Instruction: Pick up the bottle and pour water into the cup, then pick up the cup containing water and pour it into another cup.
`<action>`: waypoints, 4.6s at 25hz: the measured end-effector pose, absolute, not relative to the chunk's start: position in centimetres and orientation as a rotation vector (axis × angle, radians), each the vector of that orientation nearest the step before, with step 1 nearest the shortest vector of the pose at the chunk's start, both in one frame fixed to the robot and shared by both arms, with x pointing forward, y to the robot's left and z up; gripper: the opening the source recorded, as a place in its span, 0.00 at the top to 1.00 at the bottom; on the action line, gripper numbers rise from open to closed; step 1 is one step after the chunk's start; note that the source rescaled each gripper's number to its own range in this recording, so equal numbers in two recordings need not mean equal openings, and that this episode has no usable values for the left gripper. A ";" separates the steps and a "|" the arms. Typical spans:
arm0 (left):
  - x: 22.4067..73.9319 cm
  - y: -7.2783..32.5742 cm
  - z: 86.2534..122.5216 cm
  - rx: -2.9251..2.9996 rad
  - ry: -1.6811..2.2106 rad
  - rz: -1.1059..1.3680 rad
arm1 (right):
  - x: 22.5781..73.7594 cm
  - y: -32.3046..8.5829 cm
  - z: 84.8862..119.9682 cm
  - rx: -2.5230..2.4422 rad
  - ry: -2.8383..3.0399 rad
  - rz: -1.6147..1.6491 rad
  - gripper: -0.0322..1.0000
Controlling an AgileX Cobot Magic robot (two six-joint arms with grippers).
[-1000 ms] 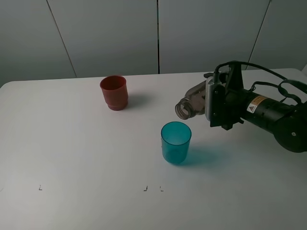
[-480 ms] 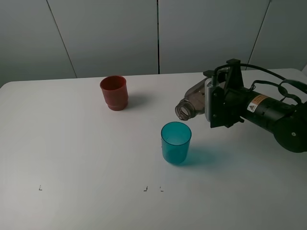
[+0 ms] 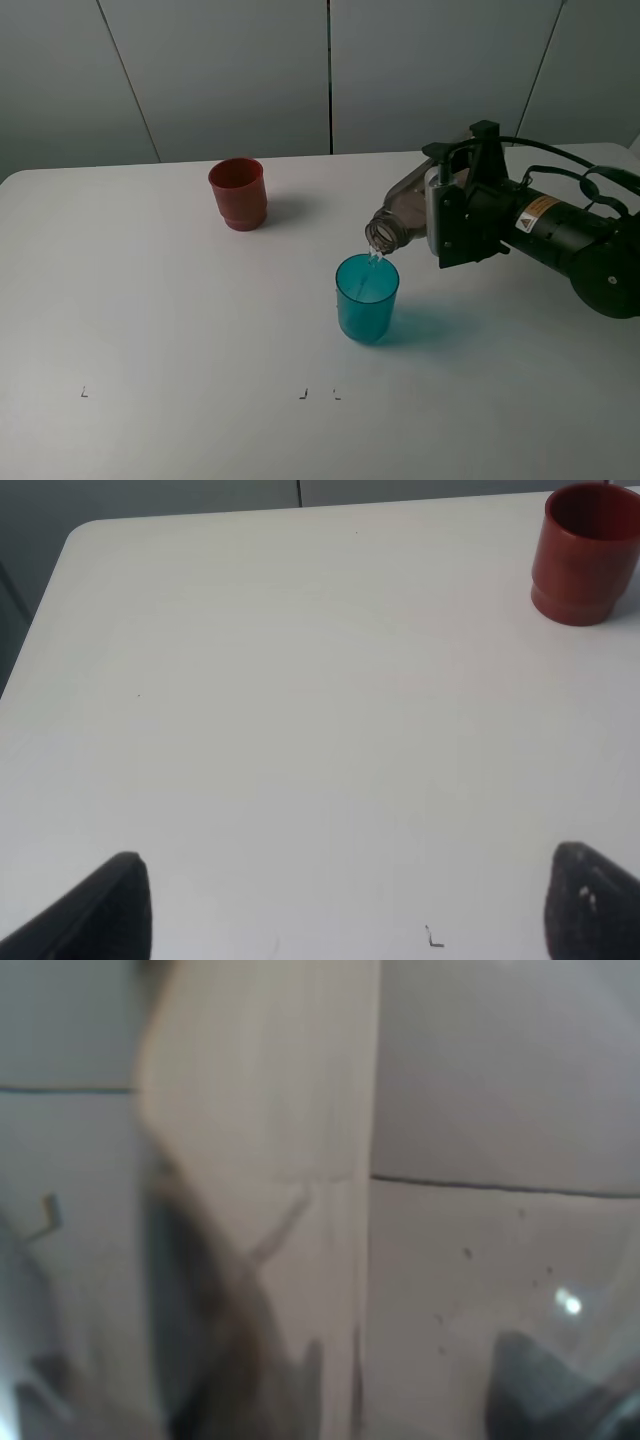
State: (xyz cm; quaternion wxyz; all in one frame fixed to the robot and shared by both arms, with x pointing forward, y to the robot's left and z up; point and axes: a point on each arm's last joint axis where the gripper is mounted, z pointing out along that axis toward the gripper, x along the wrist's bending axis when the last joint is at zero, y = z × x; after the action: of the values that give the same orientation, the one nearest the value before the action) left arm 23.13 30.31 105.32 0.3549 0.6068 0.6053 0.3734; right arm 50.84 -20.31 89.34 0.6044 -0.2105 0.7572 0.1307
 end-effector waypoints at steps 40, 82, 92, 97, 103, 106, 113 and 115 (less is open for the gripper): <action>23.1 30.3 105.3 1.562 1.569 0.961 | 51.0 -20.5 89.8 -0.547 1.669 0.209 0.97; 23.1 30.3 105.3 1.562 1.569 0.961 | 51.1 -20.4 90.2 -0.582 1.634 0.180 0.97; 23.1 30.3 105.3 1.562 1.569 0.961 | 51.0 -20.3 90.2 -0.555 1.643 0.231 0.97; 23.1 30.3 105.3 1.562 1.569 0.961 | 50.9 -20.1 90.2 -0.518 1.661 0.301 0.97; 23.1 30.3 105.3 1.562 1.569 0.961 | 50.8 -20.0 90.2 -0.414 1.698 0.404 0.97; 23.1 30.3 105.3 1.562 1.569 0.961 | 50.6 -20.0 90.0 -0.348 1.728 0.462 0.97; 23.1 30.3 105.3 1.562 1.569 0.961 | 50.4 -20.1 89.9 -0.034 1.802 0.719 0.97; 23.1 30.3 105.3 1.562 1.569 0.961 | 50.4 -20.1 89.9 0.080 1.816 0.808 0.97</action>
State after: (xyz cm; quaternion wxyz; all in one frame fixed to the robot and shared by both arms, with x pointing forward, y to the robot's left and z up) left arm 23.13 30.31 105.32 0.3561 0.6048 0.6074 0.3722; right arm 50.43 -20.09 89.92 0.5447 0.0337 0.7656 0.3407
